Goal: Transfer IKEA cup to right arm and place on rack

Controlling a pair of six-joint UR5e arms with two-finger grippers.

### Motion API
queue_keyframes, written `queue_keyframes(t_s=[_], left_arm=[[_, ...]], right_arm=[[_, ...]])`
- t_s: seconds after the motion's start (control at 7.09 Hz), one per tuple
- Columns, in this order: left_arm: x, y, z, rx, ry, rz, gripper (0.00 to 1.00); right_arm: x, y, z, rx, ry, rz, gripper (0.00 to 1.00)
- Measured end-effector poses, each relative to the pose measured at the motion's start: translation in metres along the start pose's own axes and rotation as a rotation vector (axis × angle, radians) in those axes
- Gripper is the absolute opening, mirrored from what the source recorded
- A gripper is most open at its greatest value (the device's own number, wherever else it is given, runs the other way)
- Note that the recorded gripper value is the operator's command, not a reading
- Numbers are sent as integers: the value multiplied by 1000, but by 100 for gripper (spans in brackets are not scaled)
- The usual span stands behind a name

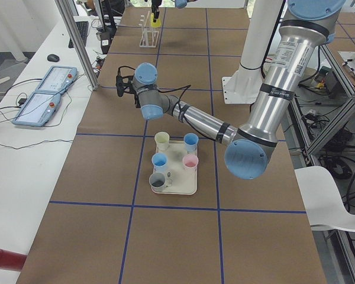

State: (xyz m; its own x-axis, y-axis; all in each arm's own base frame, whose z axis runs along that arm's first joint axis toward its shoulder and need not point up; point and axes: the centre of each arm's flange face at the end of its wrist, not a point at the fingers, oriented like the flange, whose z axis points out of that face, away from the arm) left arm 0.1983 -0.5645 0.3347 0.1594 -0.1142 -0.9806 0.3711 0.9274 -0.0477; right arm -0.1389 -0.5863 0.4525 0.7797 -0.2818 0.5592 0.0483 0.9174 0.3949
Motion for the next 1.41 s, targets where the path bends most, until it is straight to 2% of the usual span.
queue_keyframes(t_s=[0.28, 0.71, 0.85, 0.99, 1.41], left_arm=[[2, 1, -2, 1, 4, 0, 100], [2, 4, -5, 1, 6, 0, 100], [1, 5, -4, 1, 5, -1, 100], [0, 5, -4, 0, 3, -2, 100], [0, 6, -3, -1, 3, -2, 100]], right_arm=[[-2, -3, 6, -8, -1, -2, 3], [-2, -2, 15, -22, -2, -1, 25], [-1, -2, 20, -27, -2, -2, 55], [2, -3, 28, -24, -4, -4, 100], [7, -5, 41, 3, -20, -9, 100]])
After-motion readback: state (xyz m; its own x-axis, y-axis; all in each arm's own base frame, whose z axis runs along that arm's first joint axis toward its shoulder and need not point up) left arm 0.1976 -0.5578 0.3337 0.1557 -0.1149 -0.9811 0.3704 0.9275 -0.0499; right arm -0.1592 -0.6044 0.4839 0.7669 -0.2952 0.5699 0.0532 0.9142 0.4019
